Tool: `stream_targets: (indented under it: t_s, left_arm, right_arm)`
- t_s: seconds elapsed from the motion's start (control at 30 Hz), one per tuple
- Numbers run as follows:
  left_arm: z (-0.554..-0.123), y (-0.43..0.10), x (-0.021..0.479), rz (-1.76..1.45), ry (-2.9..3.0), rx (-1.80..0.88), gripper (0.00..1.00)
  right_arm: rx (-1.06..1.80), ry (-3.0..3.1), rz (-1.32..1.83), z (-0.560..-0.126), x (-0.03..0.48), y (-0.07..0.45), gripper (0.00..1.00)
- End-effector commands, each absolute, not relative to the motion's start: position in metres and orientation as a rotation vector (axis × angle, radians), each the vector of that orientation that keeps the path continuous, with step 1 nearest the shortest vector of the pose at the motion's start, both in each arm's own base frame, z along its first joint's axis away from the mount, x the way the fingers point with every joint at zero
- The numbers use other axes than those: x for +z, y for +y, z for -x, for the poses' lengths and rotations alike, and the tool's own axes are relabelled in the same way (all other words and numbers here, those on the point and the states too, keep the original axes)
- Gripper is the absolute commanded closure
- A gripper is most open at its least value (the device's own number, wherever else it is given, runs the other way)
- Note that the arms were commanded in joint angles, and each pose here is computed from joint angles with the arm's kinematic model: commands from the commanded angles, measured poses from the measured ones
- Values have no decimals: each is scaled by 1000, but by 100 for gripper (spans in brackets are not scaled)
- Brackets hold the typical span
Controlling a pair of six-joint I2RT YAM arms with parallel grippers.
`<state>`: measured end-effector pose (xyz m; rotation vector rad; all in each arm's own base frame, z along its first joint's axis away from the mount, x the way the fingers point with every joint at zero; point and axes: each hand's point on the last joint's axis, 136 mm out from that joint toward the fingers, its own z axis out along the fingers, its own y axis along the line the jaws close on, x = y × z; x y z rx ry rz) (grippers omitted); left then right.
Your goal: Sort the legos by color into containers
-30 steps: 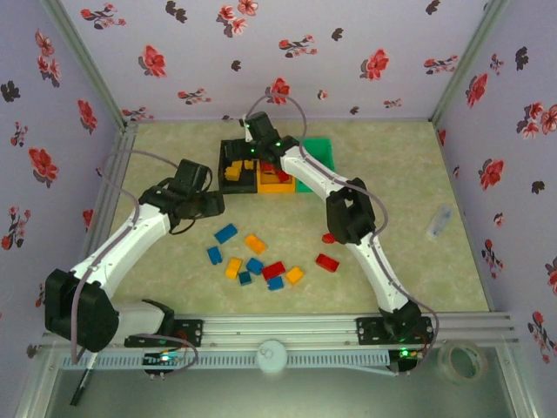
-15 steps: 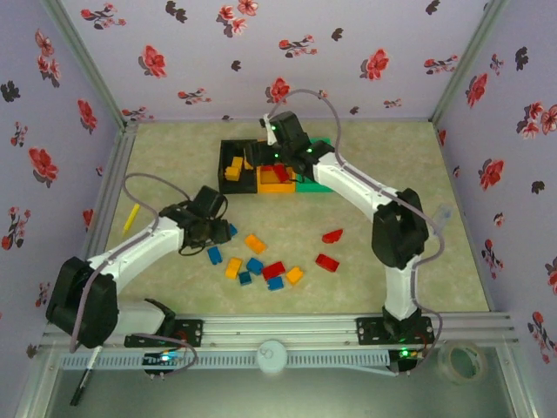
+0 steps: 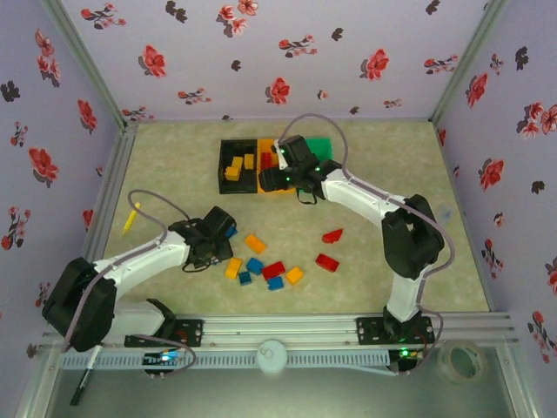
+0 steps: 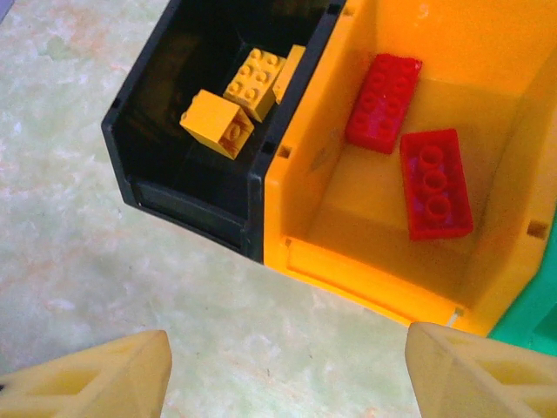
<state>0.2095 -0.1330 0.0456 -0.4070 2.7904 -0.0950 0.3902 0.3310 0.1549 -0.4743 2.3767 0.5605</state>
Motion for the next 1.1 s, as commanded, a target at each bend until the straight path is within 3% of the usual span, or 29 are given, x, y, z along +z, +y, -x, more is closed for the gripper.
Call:
stream_targets:
  t_s: [0.0, 0.63, 1.07]
  left_arm:
    - [-212, -130, 42, 439, 2770, -60, 42]
    - [-218, -122, 47, 347, 2788, 92, 69]
    - [-280, -179, 144, 4, 2674, -7, 71]
  right_arm:
    - [573, 2333, 430, -390, 174, 325, 28]
    - [482, 2344, 404, -377, 174, 296, 29]
    - [409, 2330, 207, -378, 183, 231, 30]
